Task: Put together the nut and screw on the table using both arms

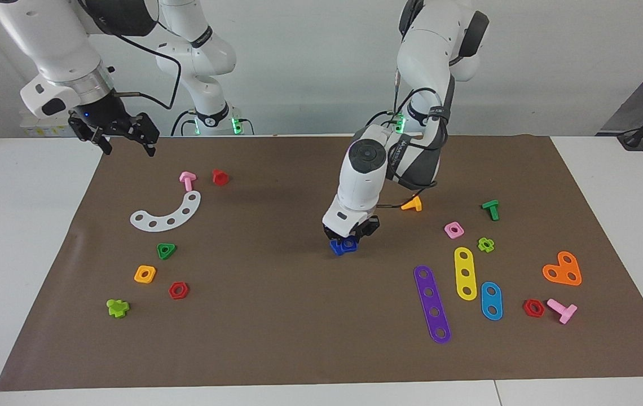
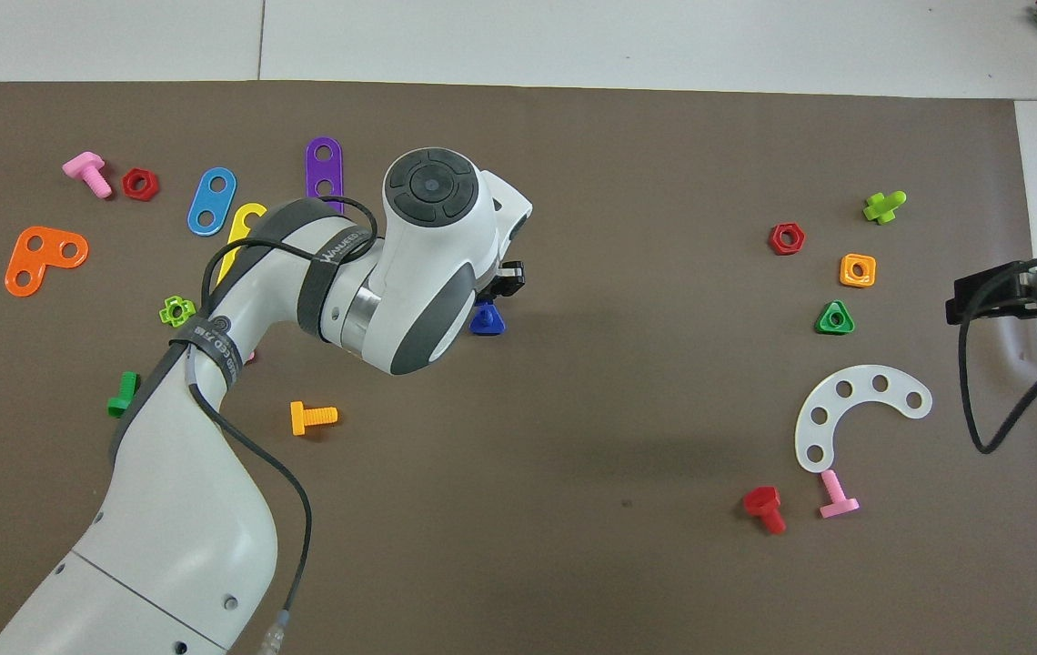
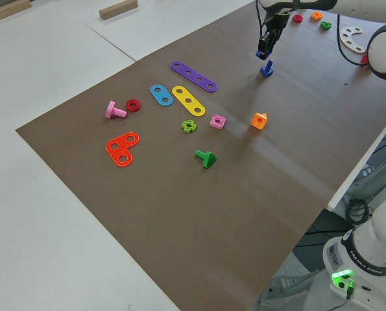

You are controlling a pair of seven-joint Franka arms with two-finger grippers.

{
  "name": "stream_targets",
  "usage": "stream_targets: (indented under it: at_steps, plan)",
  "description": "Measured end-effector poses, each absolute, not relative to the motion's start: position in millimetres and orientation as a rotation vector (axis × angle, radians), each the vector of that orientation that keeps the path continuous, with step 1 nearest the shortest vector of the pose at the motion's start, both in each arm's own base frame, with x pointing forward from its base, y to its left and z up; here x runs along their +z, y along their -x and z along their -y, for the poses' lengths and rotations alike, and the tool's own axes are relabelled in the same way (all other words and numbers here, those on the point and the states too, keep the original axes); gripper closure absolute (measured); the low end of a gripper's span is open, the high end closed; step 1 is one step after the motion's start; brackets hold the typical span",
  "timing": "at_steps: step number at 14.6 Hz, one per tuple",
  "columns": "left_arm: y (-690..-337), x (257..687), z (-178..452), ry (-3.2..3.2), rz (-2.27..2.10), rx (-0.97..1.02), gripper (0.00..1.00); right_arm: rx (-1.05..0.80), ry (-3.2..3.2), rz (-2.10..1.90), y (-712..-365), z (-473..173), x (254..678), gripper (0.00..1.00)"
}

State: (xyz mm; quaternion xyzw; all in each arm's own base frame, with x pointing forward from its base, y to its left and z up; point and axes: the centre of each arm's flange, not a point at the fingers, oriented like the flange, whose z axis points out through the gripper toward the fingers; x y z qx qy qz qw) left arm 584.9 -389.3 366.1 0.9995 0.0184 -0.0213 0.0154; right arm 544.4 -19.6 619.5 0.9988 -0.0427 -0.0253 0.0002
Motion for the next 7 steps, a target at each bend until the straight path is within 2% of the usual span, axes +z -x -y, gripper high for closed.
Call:
stream_targets:
  at_steps: [7]
  plan:
    - [-577.4,367.5,400.4,-3.076,-0.062,-0.108,0.53,-0.086,-3.137,0.135,-544.3,20.0,617.2,0.0]
